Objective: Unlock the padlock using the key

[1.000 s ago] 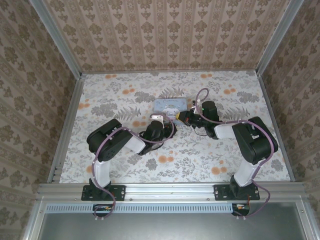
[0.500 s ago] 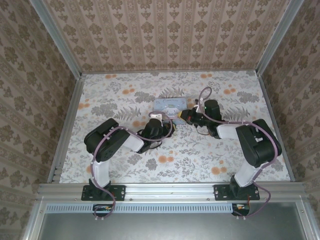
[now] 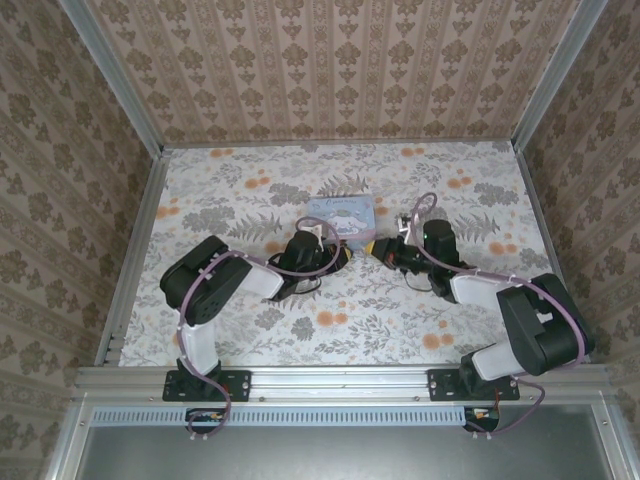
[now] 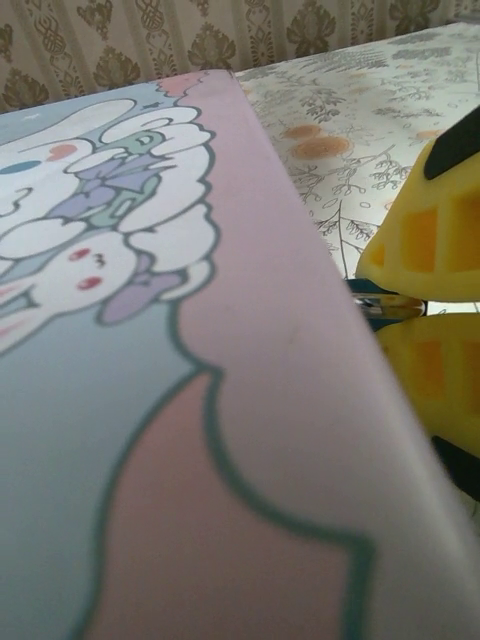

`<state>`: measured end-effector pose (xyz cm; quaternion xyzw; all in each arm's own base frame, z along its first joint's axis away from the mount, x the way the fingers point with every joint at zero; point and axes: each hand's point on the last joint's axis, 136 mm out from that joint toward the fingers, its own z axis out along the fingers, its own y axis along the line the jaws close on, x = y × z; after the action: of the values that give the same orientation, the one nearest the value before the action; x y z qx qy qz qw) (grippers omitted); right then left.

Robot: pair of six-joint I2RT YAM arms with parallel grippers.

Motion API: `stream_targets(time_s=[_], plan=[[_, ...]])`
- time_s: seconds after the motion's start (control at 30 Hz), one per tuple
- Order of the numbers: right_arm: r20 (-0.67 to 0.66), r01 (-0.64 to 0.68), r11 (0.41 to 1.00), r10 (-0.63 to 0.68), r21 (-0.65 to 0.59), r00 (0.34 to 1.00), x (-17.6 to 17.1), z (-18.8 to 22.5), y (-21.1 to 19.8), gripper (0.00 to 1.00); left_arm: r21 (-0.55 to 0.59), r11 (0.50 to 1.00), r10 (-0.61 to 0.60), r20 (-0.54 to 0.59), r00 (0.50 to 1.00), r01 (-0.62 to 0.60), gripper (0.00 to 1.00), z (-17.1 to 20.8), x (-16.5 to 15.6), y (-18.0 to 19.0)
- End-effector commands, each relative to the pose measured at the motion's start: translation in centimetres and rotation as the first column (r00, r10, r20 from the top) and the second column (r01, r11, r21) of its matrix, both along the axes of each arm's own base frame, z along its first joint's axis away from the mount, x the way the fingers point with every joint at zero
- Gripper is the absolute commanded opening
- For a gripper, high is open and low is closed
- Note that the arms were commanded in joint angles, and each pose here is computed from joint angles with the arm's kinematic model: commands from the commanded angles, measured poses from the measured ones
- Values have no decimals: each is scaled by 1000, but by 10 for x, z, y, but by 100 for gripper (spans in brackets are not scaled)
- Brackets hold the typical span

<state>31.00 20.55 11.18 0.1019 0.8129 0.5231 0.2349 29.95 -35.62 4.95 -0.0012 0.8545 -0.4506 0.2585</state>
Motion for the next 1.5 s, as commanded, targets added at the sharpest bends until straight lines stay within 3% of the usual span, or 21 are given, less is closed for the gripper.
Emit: stream_targets(time_s=[0.0,0.5,0.87,1.47], plan=[[-13,-26,1000,26,-4,1000,-18,-13,-3,0,-56,997,-48,-1,999,48,0,27,-3,-9],[-81,21,999,-24,-37,996,-39,-50,-15,0,-150,981,-133,-45,990,125,0,45,-10,-22],[-90,61,998,-61,-3,994,-22,-53,-13,0,-243,962,-151,-104,983,122,0,44,-13,-25],[-89,96,995,-95,9,991,6,-53,-8,0,-237,966,-140,-126,982,107,0,32,-15,-22]])
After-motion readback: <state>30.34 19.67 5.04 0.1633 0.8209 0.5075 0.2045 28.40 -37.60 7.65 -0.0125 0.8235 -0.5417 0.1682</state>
